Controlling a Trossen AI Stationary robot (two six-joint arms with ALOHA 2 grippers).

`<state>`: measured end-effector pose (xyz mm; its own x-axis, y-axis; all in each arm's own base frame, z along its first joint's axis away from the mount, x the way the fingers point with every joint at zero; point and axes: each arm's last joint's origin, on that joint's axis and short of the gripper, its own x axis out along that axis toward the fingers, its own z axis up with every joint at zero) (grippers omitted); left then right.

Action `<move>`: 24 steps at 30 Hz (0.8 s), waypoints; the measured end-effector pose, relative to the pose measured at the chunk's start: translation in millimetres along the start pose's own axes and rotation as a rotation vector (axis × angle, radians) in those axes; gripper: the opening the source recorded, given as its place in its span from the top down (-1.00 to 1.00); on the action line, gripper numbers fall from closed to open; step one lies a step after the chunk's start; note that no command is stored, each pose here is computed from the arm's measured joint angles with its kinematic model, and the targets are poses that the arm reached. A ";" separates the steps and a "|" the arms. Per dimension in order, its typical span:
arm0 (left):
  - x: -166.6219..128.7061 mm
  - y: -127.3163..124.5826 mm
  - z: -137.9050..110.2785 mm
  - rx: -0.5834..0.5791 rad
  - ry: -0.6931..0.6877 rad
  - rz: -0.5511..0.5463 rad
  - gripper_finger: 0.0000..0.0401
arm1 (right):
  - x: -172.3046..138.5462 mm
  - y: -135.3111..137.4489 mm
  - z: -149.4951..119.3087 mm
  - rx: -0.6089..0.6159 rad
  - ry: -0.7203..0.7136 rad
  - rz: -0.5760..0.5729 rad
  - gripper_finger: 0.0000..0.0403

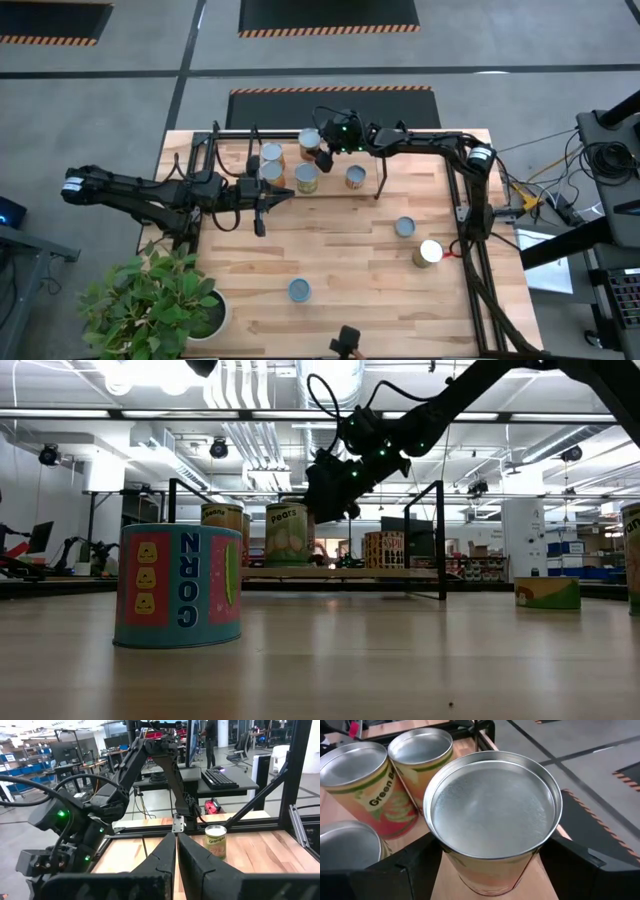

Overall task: Pick and place cans onto a shelf
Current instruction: Put the big orange canned corn on the shelf aligned with the other big green canned pear

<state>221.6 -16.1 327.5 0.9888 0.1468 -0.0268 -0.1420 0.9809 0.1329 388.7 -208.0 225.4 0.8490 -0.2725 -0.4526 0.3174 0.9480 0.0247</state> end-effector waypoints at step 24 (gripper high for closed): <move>0.0 0.1 0.0 0.000 0.000 0.000 0.99 | -0.3 1.4 -11.7 -0.049 0.106 0.031 -0.45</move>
<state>221.6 -16.0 327.5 0.9888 0.1471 -0.0268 -0.1424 0.9809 0.1325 383.9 -204.7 215.1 0.8077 -0.2265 -0.5444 0.2684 0.9633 -0.0027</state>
